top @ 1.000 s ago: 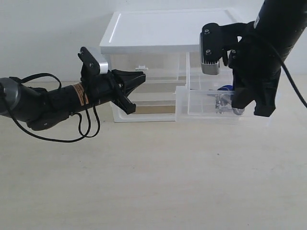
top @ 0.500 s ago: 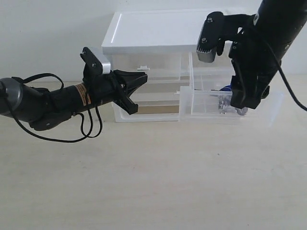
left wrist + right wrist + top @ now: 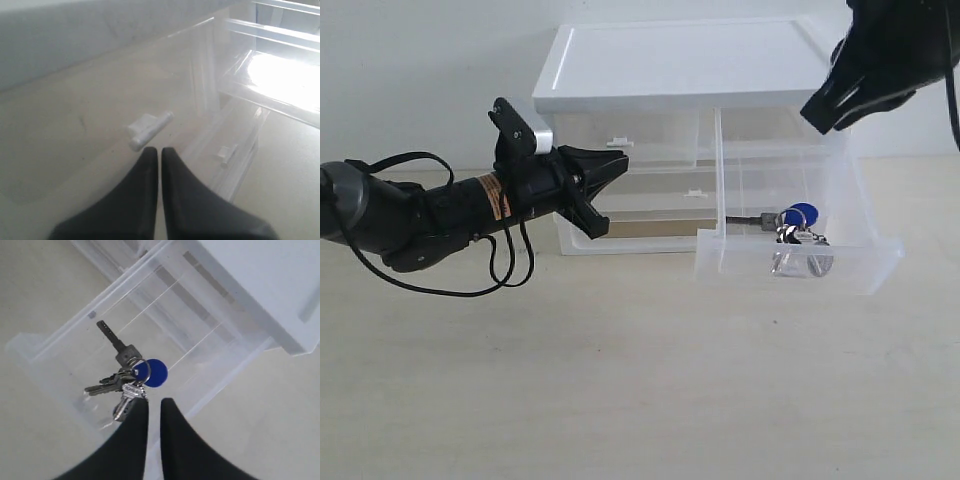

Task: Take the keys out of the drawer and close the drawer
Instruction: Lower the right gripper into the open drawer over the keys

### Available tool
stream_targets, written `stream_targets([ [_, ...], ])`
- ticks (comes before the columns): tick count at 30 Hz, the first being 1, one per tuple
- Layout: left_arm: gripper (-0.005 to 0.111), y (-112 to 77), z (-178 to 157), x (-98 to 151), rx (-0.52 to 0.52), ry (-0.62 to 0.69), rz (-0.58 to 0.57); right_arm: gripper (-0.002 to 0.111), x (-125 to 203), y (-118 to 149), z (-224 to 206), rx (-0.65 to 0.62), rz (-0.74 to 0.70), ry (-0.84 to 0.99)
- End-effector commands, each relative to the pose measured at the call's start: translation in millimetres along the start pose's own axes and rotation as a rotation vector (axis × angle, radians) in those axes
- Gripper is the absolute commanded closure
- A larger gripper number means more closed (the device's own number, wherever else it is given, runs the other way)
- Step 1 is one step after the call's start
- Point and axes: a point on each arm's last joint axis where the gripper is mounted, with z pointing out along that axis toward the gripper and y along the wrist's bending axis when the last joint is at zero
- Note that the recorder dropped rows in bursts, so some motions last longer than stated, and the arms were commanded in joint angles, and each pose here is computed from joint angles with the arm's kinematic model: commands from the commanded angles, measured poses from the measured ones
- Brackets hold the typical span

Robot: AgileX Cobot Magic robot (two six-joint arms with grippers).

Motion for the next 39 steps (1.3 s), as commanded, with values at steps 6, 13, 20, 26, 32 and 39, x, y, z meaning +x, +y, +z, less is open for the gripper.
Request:
stream_targets([
  [6, 0.102, 19.8, 4, 0, -0.163, 0.055, -0.063, 0.108, 29, 21, 11, -0.167, 0.087, 0.228],
  [13, 0.102, 19.8, 4, 0, -0.163, 0.055, -0.065, 0.108, 59, 30, 14, -0.147, 0.123, 0.31],
  [20, 0.102, 19.9, 4, 0, -0.165, 0.062, -0.066, 0.108, 98, 39, 37, -0.066, 0.161, 0.367],
  [26, 0.102, 19.9, 3, 1, -0.165, 0.07, -0.067, 0.108, 95, 29, 52, 0.084, 0.19, 0.259],
  [32, 0.102, 19.7, 3, 1, -0.163, 0.075, -0.065, 0.108, 89, 28, 54, 0.09, 0.196, 0.185],
  [39, 0.102, 19.7, 3, 1, -0.163, 0.075, -0.065, 0.108, 84, 25, 55, 0.114, 0.193, 0.136],
])
